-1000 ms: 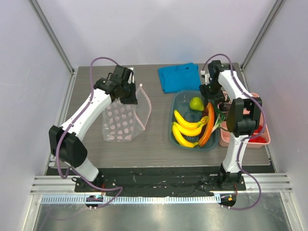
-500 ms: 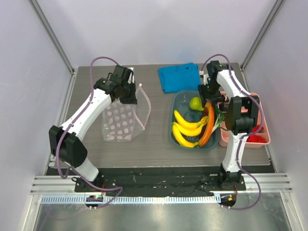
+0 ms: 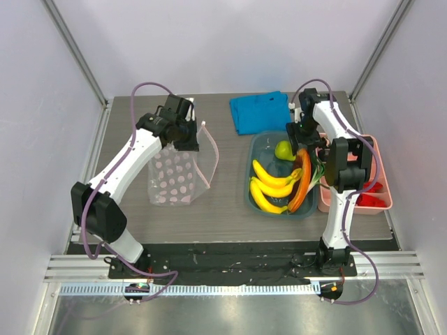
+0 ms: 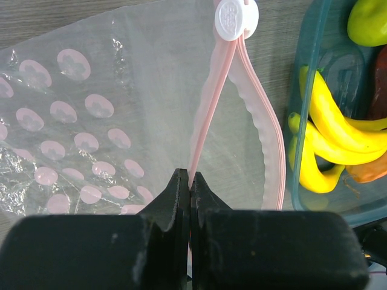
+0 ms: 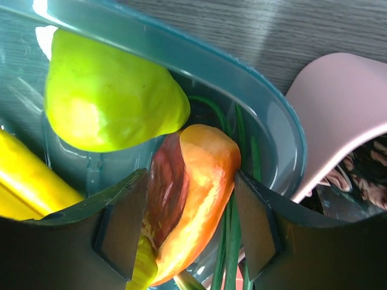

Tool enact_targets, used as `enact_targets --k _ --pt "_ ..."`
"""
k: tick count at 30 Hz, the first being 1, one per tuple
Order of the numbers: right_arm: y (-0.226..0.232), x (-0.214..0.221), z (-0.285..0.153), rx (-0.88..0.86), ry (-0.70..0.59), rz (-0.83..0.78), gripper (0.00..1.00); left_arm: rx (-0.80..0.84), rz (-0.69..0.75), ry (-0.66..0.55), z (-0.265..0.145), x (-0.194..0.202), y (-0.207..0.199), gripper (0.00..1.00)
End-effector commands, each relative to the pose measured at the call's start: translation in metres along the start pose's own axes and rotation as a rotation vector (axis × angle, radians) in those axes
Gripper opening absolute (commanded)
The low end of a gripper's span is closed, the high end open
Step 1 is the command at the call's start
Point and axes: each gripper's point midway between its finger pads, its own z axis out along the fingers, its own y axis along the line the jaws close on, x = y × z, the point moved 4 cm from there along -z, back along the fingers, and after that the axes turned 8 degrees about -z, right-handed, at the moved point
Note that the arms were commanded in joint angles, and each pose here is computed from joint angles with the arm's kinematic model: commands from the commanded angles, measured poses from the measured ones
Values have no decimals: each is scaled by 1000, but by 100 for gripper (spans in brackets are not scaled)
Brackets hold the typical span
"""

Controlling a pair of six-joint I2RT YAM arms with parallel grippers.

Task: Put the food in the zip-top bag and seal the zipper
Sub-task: Pick up the fake food from the bin.

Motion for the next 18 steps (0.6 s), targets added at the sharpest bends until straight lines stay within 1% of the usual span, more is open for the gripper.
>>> enact_targets --k 1,7,10,11,12,13,15,17,18 --pt "-3 -7 -1 25 -16 7 65 27 17 -75 -10 -18 -8 0" --pt "-3 -7 4 24 -9 24 74 24 13 -51 -5 -14 -7 0" --pt "-3 -6 1 24 -12 32 74 28 9 -46 -4 -13 -8 0" --pt "-6 -4 2 55 -3 33 75 28 7 -45 -4 -13 -8 0" --pt "-8 -3 2 71 0 43 77 28 9 -47 -4 -14 -8 0" --pt "-11 -5 -1 101 -9 45 84 28 9 -47 -4 -14 -8 0" --pt "-14 -6 -6 123 -20 52 90 34 9 -47 -5 -14 -9 0" --pt "-13 -7 -8 115 -32 61 90 37 6 -43 -5 -14 -10 0" --pt "-12 -7 -9 113 -34 64 88 34 6 -45 -4 -14 -9 0"
